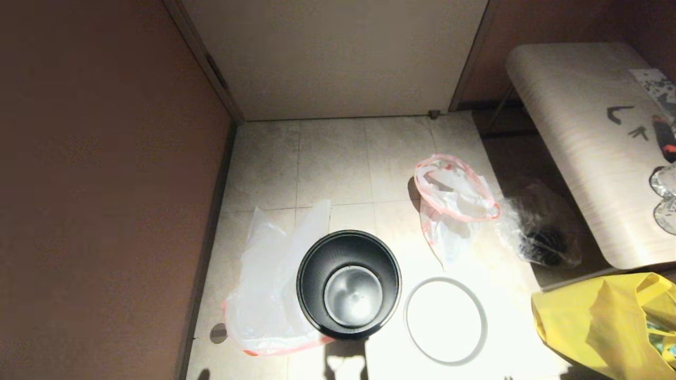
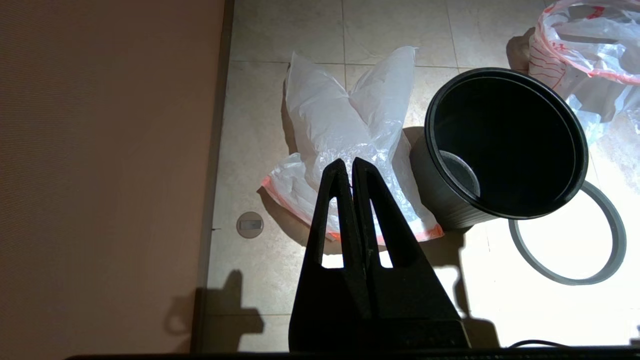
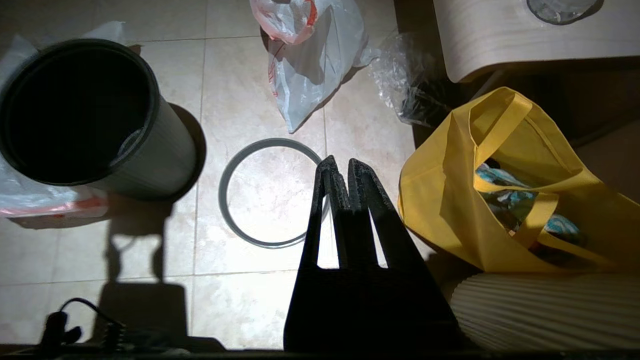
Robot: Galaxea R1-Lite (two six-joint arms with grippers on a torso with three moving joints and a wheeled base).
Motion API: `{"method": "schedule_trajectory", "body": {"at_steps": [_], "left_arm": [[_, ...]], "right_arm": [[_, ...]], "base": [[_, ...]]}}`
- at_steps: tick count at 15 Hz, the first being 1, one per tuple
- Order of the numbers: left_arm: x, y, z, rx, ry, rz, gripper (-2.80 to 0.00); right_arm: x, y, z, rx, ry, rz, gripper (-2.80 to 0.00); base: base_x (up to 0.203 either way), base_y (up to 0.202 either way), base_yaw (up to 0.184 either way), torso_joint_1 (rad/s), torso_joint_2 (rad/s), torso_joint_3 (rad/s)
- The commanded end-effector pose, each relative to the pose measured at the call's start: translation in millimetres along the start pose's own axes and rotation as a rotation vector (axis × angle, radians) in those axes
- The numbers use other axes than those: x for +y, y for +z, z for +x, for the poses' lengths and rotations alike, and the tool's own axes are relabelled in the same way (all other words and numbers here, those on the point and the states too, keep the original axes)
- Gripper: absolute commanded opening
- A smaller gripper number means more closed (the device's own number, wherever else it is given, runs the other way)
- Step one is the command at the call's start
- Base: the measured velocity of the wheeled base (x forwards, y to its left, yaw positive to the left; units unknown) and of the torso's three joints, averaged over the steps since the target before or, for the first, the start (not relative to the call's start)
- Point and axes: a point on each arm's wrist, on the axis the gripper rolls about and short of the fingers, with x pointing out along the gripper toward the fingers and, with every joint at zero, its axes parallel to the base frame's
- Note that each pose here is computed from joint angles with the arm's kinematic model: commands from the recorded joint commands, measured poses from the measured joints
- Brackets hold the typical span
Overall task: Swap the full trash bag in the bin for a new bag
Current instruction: Pick up a new trash bag
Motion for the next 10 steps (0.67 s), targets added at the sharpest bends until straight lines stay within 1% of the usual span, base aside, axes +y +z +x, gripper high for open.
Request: {"method": "schedule_trajectory", "body": {"at_steps": [1, 3, 4, 10], "left_arm": [[0.0, 0.0, 0.1, 0.002, 0.001, 0.0, -2.8], [0.0, 0.0, 0.1, 0.002, 0.001, 0.0, -2.8], [0.0, 0.0, 0.1, 0.002, 0.001, 0.0, -2.8], [0.0, 0.0, 0.1, 0.002, 0.001, 0.0, -2.8]], "right_arm": [[0.2, -19.0, 8.9, 0.033, 0.001, -0.007, -2.8], [0.3, -34.3, 17.3, 0.039, -0.002, -0.027, -2.8], [0.2, -36.0, 19.6, 0.014, -0.004, -0.043, -2.8], [0.1, -36.2, 19.7, 0.012, -0.012, -0.055, -2.8]], "base": [[0.0, 0.0, 0.0, 0.0, 0.0, 0.0], [0.0, 0.0, 0.0, 0.0, 0.0, 0.0], [0.0, 0.0, 0.0, 0.0, 0.0, 0.0], [0.0, 0.0, 0.0, 0.0, 0.0, 0.0]]}}
